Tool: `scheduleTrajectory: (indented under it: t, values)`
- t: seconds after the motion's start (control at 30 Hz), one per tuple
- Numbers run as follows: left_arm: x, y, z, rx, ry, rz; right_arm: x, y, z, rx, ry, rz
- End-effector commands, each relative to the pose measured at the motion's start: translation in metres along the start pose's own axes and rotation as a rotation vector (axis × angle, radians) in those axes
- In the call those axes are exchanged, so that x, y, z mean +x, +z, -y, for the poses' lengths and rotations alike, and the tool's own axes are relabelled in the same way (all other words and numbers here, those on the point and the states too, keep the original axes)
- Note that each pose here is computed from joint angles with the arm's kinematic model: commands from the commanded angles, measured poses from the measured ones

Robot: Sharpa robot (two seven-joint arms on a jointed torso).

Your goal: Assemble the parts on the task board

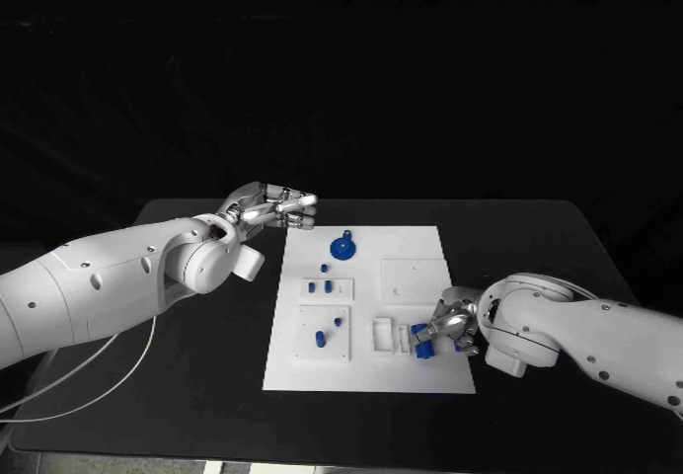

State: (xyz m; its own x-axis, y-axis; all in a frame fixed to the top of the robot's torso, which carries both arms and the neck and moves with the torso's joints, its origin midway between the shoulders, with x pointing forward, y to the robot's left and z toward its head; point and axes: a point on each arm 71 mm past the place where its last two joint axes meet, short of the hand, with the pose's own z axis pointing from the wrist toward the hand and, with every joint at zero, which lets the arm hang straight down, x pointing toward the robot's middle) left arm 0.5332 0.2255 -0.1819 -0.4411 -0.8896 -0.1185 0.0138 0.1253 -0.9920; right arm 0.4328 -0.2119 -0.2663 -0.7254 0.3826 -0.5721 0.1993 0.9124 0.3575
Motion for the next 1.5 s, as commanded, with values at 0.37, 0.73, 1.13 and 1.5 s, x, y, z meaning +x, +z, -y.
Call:
scheduleTrajectory:
  t: [0.37, 0.73, 1.13, 1.5]
  values:
    - [0.0030, 0.0020, 0.0009, 0.005, -0.002, -0.018, -0.011, -0.007, -0.011, 0.025, 0.072, -0.010]
    - [0.0047, 0.0030, 0.0009, 0.003, -0.003, -0.024, -0.006, -0.003, -0.028, 0.002, 0.056, -0.046]
    - [0.0049, 0.0031, 0.0007, 0.000, -0.004, -0.028, 0.002, 0.000, -0.043, -0.019, 0.036, -0.086]
    - [0.0067, 0.0040, 0.0006, -0.004, -0.005, -0.035, 0.006, 0.003, -0.045, -0.010, 0.000, -0.118]
